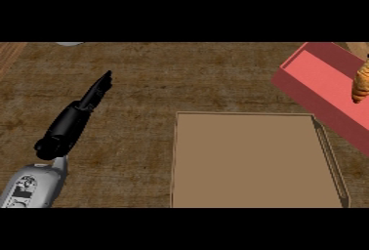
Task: Pick the croissant from the tray and place it in the cardboard box
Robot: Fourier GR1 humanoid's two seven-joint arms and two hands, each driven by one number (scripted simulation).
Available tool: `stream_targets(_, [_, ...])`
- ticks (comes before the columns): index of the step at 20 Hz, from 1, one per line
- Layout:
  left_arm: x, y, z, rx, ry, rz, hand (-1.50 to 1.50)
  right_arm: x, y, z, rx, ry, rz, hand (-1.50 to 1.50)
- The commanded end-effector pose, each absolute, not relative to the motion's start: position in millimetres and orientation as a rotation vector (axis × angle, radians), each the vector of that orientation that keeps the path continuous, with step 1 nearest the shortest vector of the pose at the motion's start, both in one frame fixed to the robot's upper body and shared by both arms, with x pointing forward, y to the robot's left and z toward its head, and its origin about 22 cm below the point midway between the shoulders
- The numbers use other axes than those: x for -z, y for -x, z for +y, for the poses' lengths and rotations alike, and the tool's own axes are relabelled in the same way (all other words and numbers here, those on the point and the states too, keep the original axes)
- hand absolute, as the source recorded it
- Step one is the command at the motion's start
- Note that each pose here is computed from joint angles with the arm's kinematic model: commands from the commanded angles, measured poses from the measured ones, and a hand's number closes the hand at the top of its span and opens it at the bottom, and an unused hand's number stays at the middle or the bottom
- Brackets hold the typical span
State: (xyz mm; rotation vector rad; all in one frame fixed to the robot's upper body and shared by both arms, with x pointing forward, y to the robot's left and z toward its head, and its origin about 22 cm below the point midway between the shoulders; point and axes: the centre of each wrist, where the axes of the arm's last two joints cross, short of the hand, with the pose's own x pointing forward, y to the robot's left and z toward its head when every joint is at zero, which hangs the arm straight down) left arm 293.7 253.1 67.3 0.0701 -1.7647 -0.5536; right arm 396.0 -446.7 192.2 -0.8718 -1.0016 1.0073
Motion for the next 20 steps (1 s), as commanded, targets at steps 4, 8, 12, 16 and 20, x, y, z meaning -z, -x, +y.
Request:
stream_targets(4, [-70, -301, 257, 0.538, -0.078, -1.761, 0.0, -192, -391, -463, -0.973, 0.722, -1.28, -1.5])
stream_targets(8, [-67, -299, 253, 0.542, -0.072, -1.765, 0.0, -195, -405, -449, -0.521, 0.523, -1.635, -1.5])
stream_targets(12, [-79, -300, 266, 0.553, -0.087, -1.769, 0.0, -188, -396, -467, -0.144, 0.347, -1.699, -1.5])
stream_targets(16, [-70, -295, 265, 0.549, -0.066, -1.78, 0.0, -205, -378, -496, 0.057, 0.339, -1.668, -1.5])
stream_targets(20, [-69, -295, 249, 0.558, -0.058, -1.784, 0.0, -199, -348, -529, 0.143, 0.408, -1.705, -1.5])
